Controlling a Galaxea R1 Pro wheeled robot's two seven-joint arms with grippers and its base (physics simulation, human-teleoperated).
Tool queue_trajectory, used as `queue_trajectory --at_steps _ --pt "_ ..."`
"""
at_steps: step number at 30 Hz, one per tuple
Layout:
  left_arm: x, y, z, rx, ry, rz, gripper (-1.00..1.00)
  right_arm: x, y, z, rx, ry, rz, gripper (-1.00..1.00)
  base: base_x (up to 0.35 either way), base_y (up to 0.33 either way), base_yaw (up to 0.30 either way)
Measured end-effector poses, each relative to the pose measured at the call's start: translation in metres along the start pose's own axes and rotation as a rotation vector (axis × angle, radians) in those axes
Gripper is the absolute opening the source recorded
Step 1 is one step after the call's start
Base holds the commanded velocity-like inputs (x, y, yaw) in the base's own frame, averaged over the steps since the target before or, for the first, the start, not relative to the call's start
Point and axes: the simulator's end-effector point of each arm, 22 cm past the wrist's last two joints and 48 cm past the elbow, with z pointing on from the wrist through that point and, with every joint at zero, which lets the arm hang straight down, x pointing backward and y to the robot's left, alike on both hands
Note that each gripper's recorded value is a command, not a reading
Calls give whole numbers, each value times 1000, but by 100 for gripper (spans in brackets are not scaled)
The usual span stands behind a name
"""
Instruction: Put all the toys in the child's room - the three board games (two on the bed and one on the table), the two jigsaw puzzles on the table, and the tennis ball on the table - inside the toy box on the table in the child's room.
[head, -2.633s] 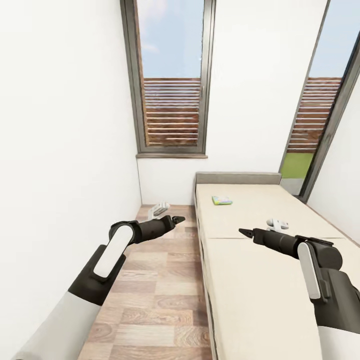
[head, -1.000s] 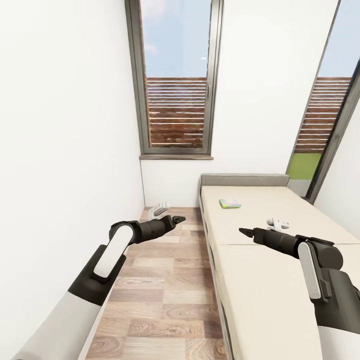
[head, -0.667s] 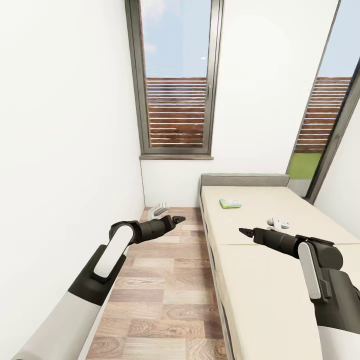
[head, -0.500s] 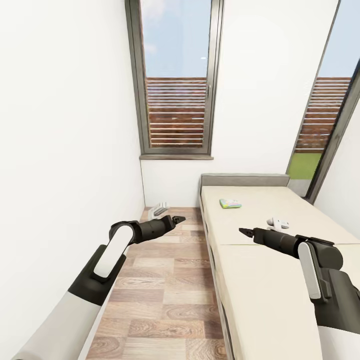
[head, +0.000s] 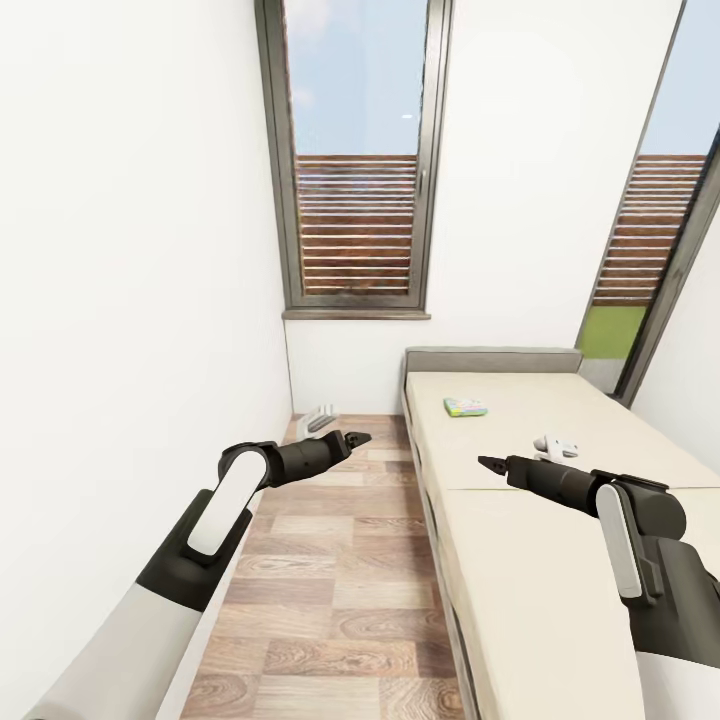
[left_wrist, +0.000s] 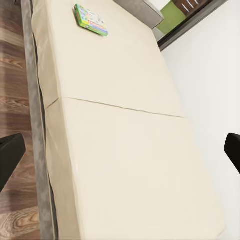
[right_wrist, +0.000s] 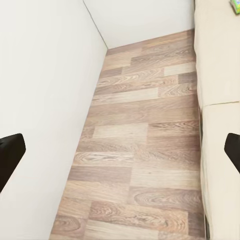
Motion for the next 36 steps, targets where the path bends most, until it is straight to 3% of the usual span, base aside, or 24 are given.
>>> queue_trajectory --at_steps 25,36 --pt "0 0 0 0 0 0 100 2 1 1 0 5 -1 100 0 6 0" --pt "0 0 0 0 0 0 100 2 1 1 -1 4 0 100 30 142 0"
